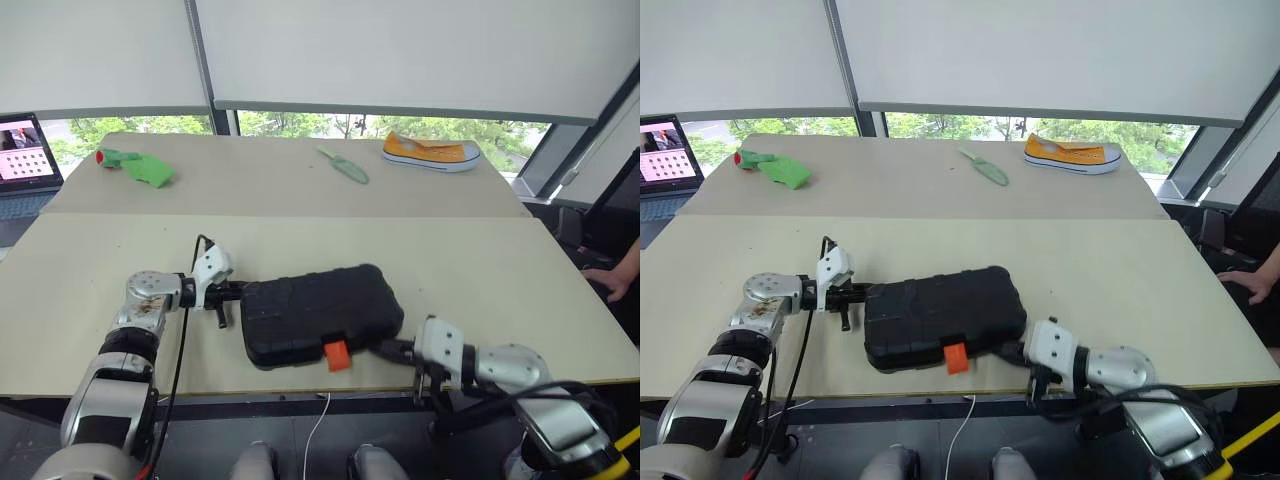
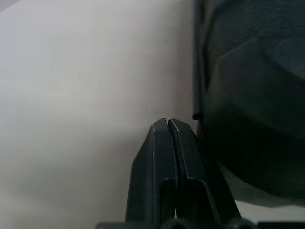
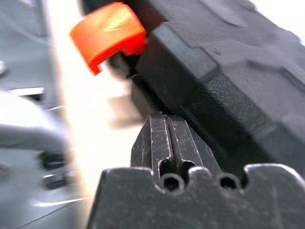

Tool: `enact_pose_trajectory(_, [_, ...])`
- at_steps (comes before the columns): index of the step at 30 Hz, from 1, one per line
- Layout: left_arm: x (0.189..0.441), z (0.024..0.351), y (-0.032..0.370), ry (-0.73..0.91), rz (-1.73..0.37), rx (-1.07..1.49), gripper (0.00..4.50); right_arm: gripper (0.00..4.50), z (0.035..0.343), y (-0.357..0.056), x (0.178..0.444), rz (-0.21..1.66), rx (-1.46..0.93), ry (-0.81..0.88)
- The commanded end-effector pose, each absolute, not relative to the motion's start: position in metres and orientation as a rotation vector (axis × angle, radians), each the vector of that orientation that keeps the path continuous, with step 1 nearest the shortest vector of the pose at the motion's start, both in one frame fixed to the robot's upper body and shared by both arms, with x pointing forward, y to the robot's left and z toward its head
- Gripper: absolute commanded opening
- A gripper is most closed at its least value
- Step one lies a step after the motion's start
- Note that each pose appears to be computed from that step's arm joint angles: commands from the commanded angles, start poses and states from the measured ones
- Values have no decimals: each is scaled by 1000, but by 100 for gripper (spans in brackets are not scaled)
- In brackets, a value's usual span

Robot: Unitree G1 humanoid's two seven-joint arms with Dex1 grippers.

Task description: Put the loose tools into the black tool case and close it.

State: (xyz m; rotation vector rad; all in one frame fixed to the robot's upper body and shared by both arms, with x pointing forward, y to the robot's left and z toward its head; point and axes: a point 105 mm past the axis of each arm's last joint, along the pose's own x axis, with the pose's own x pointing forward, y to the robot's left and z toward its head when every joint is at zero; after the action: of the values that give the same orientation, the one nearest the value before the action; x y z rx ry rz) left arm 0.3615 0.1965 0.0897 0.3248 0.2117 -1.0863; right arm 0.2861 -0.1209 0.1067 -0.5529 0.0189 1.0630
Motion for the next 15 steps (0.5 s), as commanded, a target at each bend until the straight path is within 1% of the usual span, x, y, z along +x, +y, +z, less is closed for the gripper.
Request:
enact_pose_trajectory(1, [357,103,194,135,-1086,283,8,0,120,-129,310,989,-582,-40])
enact_pose_trajectory(4, [353,100,207,147,-1030,304,8,0,119,-131,329,949,-573,-45])
enact_pose_trajectory(5, [357,105,218,136,-965,320,8,0,120,-132,334,938,-568,-52])
enact_pose_trajectory(7, [366,123,235,81,-870,304,8,0,123,-134,334,944,-557,-67])
enact_pose_trajectory(8, [365,135,237,48,-884,281,8,0,124,-136,331,949,-551,-82])
enact_pose_trajectory(10, [357,158,218,18,-1033,251,8,0,122,-146,318,972,-559,-88])
enact_pose_trajectory(12, [348,167,196,15,-1154,232,8,0,119,-154,309,979,-556,-74])
enact_pose_trajectory(15, [340,177,151,-13,-1287,237,8,0,124,-158,295,987,-504,-80])
